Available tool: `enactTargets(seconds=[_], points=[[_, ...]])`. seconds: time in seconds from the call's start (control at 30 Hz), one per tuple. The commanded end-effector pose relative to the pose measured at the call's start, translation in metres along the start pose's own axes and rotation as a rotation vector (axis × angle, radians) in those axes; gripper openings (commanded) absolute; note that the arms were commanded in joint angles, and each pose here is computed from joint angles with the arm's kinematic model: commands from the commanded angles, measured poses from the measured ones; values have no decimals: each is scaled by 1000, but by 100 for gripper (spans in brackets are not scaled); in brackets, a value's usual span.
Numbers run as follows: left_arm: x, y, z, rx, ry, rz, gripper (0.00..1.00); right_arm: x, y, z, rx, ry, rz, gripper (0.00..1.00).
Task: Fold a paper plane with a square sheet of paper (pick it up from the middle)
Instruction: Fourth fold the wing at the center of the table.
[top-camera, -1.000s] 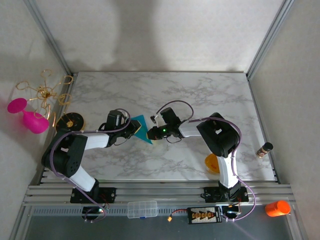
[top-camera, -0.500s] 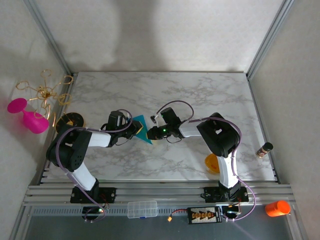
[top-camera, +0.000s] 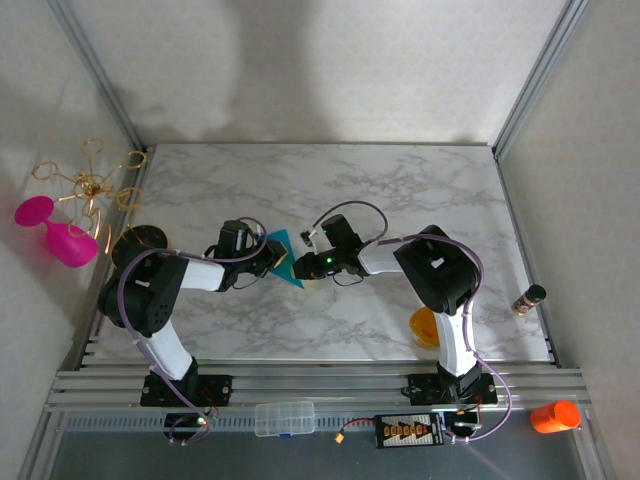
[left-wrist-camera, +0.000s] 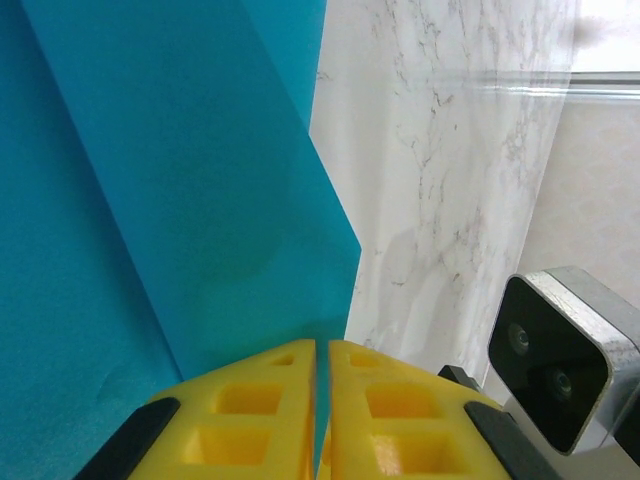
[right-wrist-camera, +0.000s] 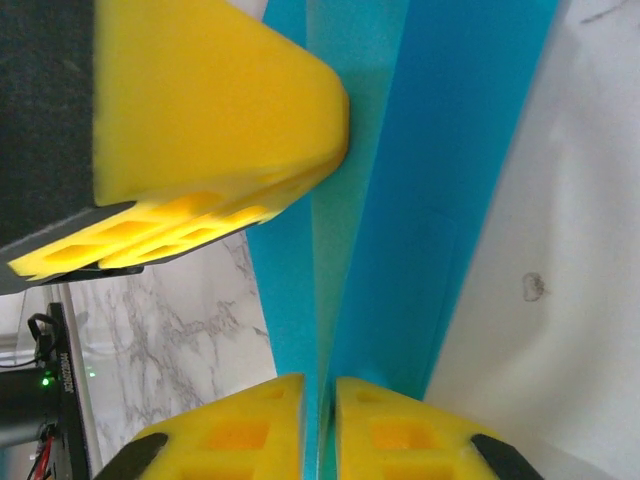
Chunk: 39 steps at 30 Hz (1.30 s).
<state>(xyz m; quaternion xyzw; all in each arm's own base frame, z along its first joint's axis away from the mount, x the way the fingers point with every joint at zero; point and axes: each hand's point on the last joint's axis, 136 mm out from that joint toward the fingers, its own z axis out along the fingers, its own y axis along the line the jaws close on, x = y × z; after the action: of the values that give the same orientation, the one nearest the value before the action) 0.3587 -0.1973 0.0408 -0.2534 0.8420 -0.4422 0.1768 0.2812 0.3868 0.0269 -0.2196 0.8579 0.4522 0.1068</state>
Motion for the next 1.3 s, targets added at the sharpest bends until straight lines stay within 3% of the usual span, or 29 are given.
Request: enactTargets(seconds=[0.0, 0.5, 0.8, 1.27], points=[[-5, -5, 2, 4, -3, 21, 12, 33, -37, 7, 100, 88, 98, 14], [-16, -23, -17, 33, -58, 58, 13, 42, -49, 7, 131, 108, 147, 6], [-4, -19, -10, 79, -4, 23, 13, 43, -50, 8, 134, 117, 150, 6], [-5, -5, 6, 33, 14, 16, 11, 46, -53, 10, 146, 136, 163, 11]])
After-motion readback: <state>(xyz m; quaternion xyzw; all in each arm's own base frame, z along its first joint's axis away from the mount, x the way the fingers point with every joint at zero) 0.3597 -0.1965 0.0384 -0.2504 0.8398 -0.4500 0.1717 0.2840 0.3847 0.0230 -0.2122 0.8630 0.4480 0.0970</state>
